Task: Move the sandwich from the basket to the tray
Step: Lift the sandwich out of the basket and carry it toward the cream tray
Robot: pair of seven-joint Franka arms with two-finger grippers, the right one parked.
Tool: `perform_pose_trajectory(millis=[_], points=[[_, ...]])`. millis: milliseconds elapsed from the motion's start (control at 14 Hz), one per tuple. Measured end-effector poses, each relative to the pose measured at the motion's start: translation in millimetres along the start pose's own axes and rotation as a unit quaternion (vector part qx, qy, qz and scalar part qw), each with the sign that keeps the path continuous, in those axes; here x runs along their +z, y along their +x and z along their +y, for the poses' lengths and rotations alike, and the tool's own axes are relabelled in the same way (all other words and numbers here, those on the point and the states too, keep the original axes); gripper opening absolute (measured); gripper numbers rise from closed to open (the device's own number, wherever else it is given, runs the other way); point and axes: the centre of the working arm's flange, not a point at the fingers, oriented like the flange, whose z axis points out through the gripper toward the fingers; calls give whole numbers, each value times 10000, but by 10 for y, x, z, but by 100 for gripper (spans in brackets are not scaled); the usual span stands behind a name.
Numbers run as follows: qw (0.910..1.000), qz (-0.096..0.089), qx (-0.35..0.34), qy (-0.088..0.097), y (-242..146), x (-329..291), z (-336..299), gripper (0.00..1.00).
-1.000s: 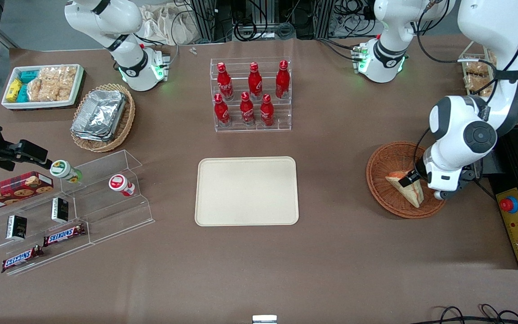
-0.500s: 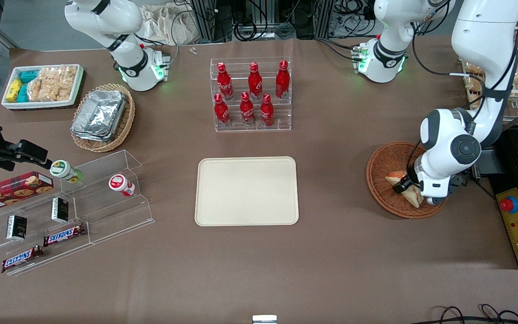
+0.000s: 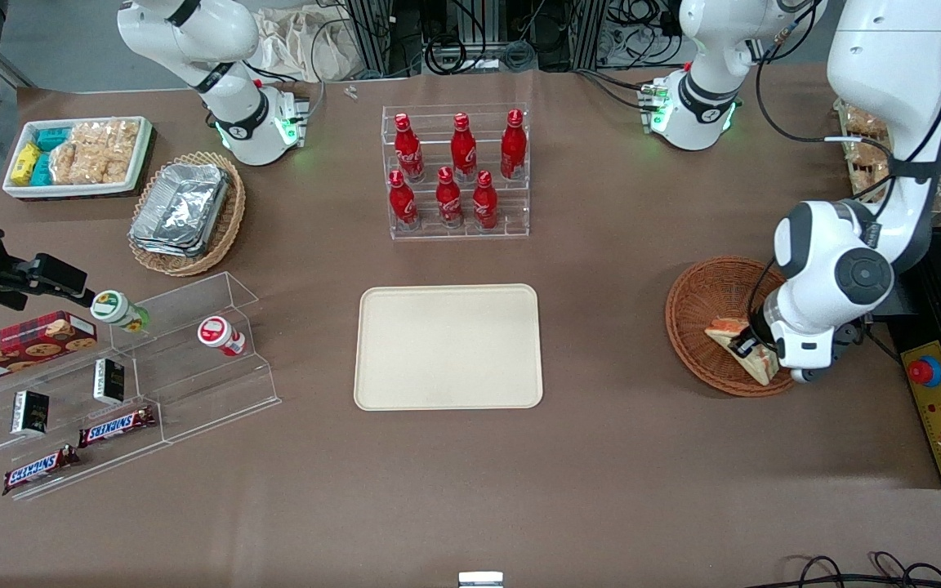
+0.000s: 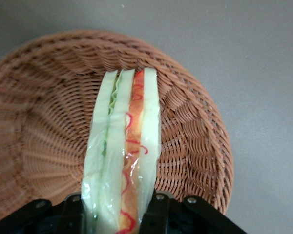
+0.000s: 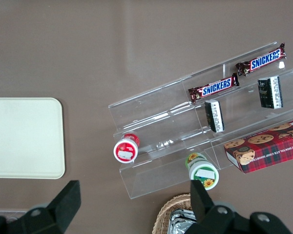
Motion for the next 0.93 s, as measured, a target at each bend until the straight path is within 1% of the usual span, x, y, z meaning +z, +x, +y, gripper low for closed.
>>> perform_pose_trajectory(millis=[71,214,286,357,500,643,714,786,857,929], points=[[9999,-81,7,113,39,-199,48,35],[9995,-171,70,249,53,-638,166,26],[9994,-183,160,263,6,-870,251,21],[9992,-173,276,247,-70,-1108,352,20],[9982,-112,580,118,-290,-1669,610,20],[9938,-44,1103,-117,-665,-2180,948,20],[9885,-66,1494,-231,-916,-2286,1157,20],[9822,-133,1849,-320,-1164,-2266,1370,20],[9757,-187,2139,-430,-1393,-2167,1593,20],[9695,-188,2376,-566,-1587,-2022,1816,20]])
